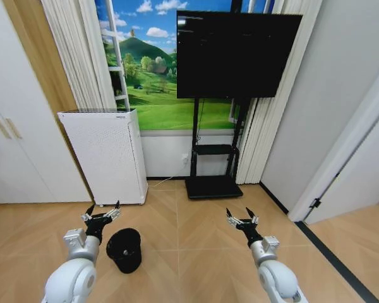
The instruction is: Pick up the trash bin and place the garbage on the floor into it.
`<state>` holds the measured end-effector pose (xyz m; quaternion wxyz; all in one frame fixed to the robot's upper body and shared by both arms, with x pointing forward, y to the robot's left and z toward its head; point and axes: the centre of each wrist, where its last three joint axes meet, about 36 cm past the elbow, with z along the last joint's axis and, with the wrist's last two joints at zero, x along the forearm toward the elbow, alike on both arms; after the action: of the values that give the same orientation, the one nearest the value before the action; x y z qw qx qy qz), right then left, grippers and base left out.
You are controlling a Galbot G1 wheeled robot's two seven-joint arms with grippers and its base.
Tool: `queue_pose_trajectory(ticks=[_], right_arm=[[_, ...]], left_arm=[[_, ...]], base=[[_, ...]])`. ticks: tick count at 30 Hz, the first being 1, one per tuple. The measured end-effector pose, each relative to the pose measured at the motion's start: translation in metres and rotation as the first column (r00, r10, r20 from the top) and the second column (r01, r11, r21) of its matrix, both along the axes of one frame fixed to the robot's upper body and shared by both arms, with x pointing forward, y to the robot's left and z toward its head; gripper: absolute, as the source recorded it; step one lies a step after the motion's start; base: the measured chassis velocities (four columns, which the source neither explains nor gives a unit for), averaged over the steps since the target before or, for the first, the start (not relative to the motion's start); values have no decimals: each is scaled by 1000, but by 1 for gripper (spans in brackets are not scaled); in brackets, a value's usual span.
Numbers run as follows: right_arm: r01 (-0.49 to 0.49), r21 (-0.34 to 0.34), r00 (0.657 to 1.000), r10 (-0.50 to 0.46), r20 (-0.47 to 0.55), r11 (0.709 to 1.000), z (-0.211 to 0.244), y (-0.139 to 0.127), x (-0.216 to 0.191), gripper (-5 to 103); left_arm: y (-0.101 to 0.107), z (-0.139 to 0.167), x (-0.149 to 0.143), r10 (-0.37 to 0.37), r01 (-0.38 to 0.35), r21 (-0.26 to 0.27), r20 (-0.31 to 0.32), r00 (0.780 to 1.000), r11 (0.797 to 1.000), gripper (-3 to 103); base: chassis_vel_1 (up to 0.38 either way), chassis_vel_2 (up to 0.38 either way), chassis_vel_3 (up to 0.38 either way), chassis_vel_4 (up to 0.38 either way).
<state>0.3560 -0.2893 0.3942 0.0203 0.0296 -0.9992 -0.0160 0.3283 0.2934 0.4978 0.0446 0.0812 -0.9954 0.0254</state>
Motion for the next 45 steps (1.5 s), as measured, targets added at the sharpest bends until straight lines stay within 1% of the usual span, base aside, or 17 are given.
queue_pose_trajectory(ticks=[15, 22, 23, 27, 32, 45], right_arm=[[5, -5, 1000, -5, -3, 1000, 0, 1, -3, 100], [6, -16, 1000, -6, -6, 1000, -1, 3, -4, 100], [6, -27, 1000, -7, -5, 1000, -2, 3, -5, 100], [3, -25, 1000, -3, -2, 1000, -2, 3, -5, 100], [1, -40, 1000, -1, -2, 999, -4, 1, -4, 100], [39, -3, 999, -40, -25, 999, -11, -5, -7, 100]], left_arm=[[0, 0, -1, -2, 2, -2, 1, 1000, 1000, 100], [0, 2, -3, -5, 5, -2, 4, 1000, 1000, 100], [0, 3, -4, -5, 5, -3, 6, 1000, 1000, 100], [-1, 4, -6, -3, 3, -4, 10, 1000, 1000, 100], [-2, 5, -7, 2, -2, -7, 13, 1000, 1000, 100], [-7, 3, -9, 20, -20, -14, -4, 1000, 1000, 100]], base=[[322, -315, -321, 303], [339, -328, -348, 325], [308, -355, -301, 313], [253, -244, -277, 281], [50, -28, -101, 58], [-25, 22, 44, -29]])
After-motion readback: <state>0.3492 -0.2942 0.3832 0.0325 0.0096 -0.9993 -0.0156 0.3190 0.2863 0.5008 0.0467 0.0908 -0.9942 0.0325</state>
